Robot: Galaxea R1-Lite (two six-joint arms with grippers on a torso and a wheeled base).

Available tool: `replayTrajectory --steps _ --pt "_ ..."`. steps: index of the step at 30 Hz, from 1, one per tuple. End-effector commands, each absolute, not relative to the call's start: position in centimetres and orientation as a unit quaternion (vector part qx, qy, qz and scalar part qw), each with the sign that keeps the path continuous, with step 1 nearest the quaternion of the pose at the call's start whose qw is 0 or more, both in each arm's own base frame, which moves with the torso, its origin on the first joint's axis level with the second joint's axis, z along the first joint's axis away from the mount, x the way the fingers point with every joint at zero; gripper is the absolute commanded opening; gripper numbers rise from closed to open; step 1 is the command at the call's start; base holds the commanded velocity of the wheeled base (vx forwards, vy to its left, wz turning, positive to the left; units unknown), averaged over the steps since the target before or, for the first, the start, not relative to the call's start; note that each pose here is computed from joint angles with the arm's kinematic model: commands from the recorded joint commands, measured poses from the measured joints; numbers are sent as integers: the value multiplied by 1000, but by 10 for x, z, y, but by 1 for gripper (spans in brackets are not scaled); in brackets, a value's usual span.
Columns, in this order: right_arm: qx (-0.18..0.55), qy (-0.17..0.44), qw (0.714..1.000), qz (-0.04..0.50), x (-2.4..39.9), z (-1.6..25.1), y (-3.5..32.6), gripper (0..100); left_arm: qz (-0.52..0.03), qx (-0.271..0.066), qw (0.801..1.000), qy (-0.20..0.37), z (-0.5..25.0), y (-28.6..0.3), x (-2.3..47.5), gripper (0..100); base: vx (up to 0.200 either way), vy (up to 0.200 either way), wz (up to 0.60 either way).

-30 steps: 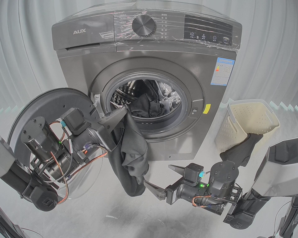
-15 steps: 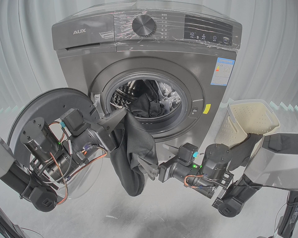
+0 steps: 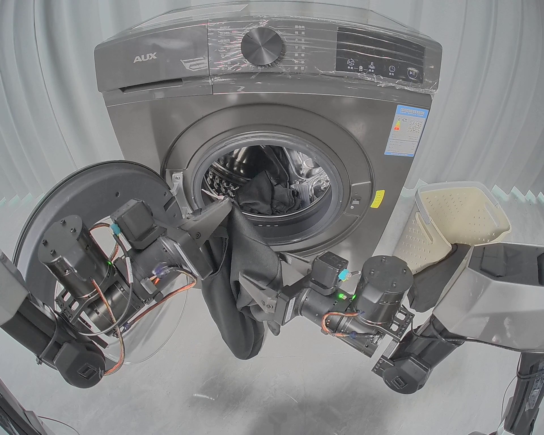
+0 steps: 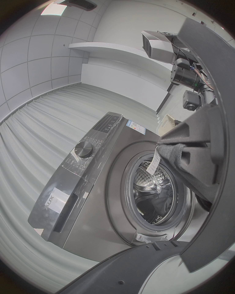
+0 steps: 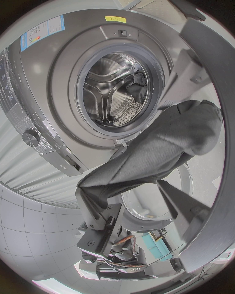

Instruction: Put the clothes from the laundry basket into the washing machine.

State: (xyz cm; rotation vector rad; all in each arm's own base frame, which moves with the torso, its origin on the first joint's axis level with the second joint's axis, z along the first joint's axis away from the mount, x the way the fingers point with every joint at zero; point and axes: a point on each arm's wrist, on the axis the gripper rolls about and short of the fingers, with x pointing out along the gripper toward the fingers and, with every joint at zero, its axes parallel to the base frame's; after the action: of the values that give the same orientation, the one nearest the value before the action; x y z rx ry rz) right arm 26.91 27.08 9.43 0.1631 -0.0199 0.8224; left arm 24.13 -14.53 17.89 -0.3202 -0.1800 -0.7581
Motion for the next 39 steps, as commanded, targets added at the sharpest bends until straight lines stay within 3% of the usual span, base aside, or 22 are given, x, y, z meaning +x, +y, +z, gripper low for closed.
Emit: replayTrajectory --steps 1,22,28,39 --pt "80 -9 910 407 265 93 276 0 -367 -155 913 -84 177 -146 243 0 0 0 0" --pt "103 -22 901 420 219 127 266 0 -347 -149 923 -77 169 -139 255 0 0 0 0" --pt "101 -24 922 372 233 130 246 0 -338 -139 927 -80 168 -135 258 0 0 0 0" --pt "103 -35 936 334 238 145 215 0 -343 -140 925 -84 171 -137 255 0 0 0 0"
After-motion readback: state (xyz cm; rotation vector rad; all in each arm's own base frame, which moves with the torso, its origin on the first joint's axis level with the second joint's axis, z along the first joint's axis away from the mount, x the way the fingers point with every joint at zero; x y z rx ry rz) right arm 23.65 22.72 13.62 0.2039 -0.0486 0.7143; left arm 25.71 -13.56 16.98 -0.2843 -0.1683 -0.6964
